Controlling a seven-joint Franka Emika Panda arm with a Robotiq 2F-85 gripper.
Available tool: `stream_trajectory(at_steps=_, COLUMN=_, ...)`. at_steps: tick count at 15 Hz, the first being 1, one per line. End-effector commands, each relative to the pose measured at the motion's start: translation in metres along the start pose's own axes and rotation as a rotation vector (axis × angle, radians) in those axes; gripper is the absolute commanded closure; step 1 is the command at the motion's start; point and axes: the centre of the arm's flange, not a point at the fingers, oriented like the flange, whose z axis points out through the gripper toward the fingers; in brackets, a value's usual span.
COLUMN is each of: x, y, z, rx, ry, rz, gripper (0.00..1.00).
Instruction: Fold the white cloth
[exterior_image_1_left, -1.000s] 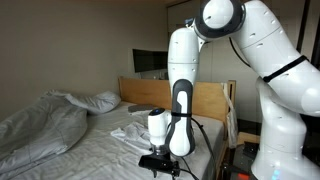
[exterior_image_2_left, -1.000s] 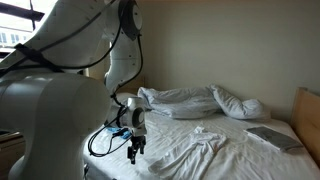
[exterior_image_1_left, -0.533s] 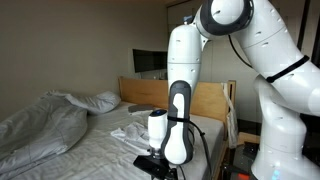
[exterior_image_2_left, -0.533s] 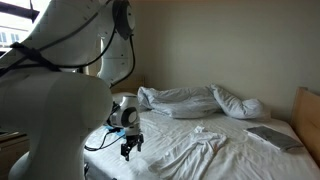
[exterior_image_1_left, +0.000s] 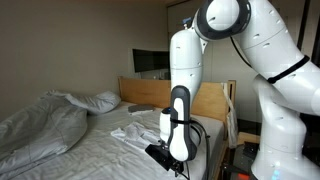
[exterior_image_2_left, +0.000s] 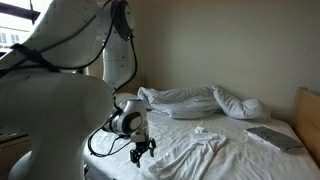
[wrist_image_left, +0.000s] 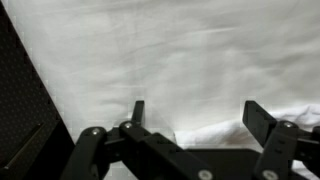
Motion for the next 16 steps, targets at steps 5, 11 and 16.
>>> stream_trajectory(at_steps=5, x=0.052, y=0.013, z=0.009, rx=0.100, ry=0.073, rz=0.110, gripper=0.00)
stream_trajectory(at_steps=11, x=0.075, y=0.013, z=0.026, rx=0.094, ry=0.081, rz=0.120, gripper=0.00)
stream_trajectory(at_steps=16, x=0.091, y=0.016, z=0.045, rx=0.092, ry=0.105, rz=0.110, gripper=0.00)
